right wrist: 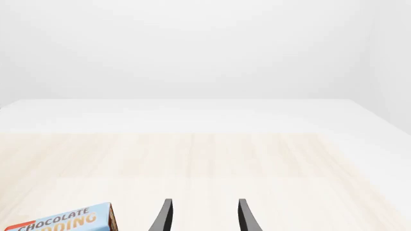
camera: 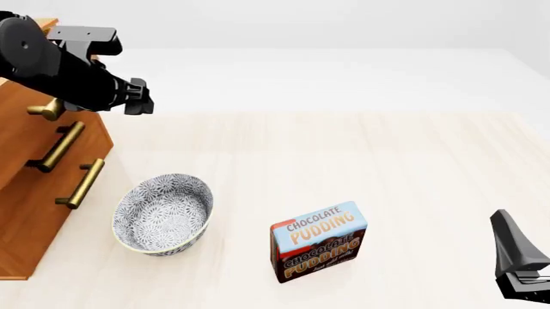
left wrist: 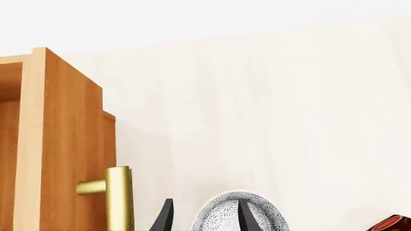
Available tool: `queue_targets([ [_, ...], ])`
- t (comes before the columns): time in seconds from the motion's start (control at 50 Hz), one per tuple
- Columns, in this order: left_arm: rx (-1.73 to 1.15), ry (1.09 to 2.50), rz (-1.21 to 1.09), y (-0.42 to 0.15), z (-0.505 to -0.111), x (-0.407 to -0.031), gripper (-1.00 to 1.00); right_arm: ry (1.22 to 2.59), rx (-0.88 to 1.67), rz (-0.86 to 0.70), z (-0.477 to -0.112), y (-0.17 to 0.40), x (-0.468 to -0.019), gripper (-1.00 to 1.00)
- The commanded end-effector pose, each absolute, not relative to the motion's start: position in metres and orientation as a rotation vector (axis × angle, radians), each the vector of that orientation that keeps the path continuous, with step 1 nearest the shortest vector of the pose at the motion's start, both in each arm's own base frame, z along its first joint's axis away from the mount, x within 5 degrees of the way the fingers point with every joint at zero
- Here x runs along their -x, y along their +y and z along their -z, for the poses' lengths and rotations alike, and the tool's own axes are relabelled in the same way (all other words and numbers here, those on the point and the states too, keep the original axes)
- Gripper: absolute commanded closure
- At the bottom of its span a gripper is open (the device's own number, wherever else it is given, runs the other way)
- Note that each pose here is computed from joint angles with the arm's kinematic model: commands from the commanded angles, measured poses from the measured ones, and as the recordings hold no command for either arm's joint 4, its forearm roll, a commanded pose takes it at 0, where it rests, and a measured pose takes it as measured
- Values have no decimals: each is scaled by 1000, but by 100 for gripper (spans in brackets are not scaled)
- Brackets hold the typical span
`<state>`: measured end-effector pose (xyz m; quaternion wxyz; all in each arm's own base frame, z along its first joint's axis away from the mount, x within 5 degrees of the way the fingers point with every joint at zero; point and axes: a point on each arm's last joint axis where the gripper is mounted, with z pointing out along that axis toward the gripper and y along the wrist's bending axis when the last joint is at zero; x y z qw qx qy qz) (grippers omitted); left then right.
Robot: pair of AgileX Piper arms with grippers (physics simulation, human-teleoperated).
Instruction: Put the butter at the back in the top drawer of the cabinet and close it.
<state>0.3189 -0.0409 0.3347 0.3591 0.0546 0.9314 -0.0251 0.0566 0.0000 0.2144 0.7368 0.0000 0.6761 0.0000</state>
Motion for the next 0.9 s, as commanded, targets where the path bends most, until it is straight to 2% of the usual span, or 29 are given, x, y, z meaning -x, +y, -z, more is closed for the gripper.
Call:
queue_targets([
  [0.02,-102,2409,52,-32,-333,-318,-100,1485,0,0,-214,0,-57,-100],
  [0.9,32,2397,6,2,-334,-311,-100,1485,0,0,-214,0,-57,-100],
])
